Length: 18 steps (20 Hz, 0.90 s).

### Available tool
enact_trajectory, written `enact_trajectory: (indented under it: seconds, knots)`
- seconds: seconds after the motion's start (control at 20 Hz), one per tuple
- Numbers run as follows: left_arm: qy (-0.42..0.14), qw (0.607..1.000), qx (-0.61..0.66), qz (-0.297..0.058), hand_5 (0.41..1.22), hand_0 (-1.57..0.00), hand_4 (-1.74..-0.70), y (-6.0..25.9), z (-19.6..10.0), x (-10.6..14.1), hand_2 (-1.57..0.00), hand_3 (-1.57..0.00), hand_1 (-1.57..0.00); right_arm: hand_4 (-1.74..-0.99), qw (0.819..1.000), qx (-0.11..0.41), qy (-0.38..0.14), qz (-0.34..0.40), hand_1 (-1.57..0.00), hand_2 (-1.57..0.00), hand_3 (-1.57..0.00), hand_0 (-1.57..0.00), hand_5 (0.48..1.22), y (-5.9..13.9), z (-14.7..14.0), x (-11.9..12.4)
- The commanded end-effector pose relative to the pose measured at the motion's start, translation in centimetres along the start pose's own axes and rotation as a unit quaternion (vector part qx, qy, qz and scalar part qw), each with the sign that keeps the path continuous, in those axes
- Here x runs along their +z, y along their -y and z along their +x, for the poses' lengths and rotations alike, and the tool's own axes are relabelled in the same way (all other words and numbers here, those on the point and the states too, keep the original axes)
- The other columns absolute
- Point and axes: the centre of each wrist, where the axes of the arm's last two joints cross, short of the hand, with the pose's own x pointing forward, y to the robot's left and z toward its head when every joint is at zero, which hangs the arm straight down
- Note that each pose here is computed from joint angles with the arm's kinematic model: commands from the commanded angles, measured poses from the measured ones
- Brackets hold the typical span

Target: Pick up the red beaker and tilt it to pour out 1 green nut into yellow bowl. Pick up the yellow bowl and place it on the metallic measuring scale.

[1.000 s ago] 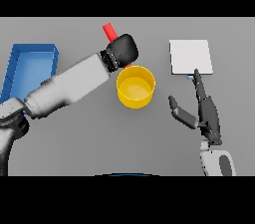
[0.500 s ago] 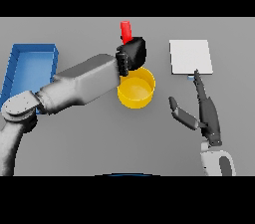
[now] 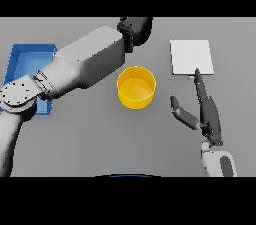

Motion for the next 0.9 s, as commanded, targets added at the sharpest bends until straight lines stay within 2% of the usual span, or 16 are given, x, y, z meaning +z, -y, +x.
enact_trajectory:
  seconds: [0.0, 0.1, 0.25, 0.35, 0.4, 0.5, 0.65, 0.75, 0.85]
  knots:
    - [-0.01, 1.0, 0.01, 0.0, 1.221, -1.57, -1.73, 0.2, -1.7, 0.4, -1.57, -1.57, -1.57, -1.154, 1.0, 0.003, 0.004, 0.004, 0.0, 0.0, 0.0, 0.0, 0.654, -0.1, -0.1, 0.1]
    - [-0.056, 0.998, 0.038, 0.003, 1.221, -1.57, -1.73, 1.0, -5.5, 1.6, -1.57, -1.18, -1.57, -1.16, 1.0, 0.006, 0.003, 0.001, 0.0, 0.0, 0.0, 0.0, 0.66, -0.3, -0.1, 0.0]
    - [-0.151, 0.978, 0.142, 0.0, 1.221, -1.57, -1.73, 3.0, -11.6, 3.9, -1.57, -1.37, -1.57, -1.16, 1.0, -0.004, 0.007, 0.007, 0.0, 0.0, 0.0, 0.0, 0.661, -0.6, -0.1, -0.2]
    - [-0.205, 0.943, 0.263, 0.011, 1.221, -1.57, -1.73, 4.7, -14.3, 5.5, -1.57, -1.44, -1.57, -1.152, 1.0, 0.002, 0.007, 0.008, 0.0, 0.0, 0.0, 0.0, 0.652, -0.6, 0.0, -0.4]
    - [-0.232, 0.913, 0.336, 0.011, 1.221, -1.57, -1.73, 6.4, -15.2, 6.5, -1.57, -1.47, -1.57, -1.146, 1.0, 0.015, 0.004, 0.003, 0.0, 0.0, 0.0, 0.0, 0.641, -0.6, 0.1, -0.5]
    - [-0.282, 0.839, 0.464, 0.026, 1.221, -1.57, -1.74, 9.7, -16.6, 8.5, -1.57, -1.42, -1.57, -1.144, 1.0, 0.03, 0.007, 0.002, 0.0, 0.0, 0.0, 0.0, 0.633, -0.8, 0.1, -0.6]
    - [-0.346, 0.73, 0.588, 0.036, 1.221, -1.57, -1.74, 15.8, -16.6, 11.3, -1.57, -1.43, -1.57, -1.11, 1.0, -0.004, 0.012, 0.008, 0.0, 0.0, 0.0, 0.0, 0.623, -1.0, 0.0, -1.1]
    - [-0.383, 0.651, 0.654, 0.037, 1.221, -1.57, -1.74, 19.6, -15.2, 12.6, -1.57, -1.48, -1.57, -1.083, 0.999, -0.023, 0.018, 0.015, 0.0, 0.0, 0.0, 0.0, 0.625, -0.4, 0.1, -1.3]
    - [-0.422, 0.582, 0.695, 0.03, 1.221, -1.57, -1.74, 23.0, -13.0, 13.5, -1.57, -1.51, -1.57, -1.092, 0.999, -0.023, 0.015, 0.022, 0.0, 0.0, 0.0, 0.0, 0.637, -0.5, -0.1, -0.9]
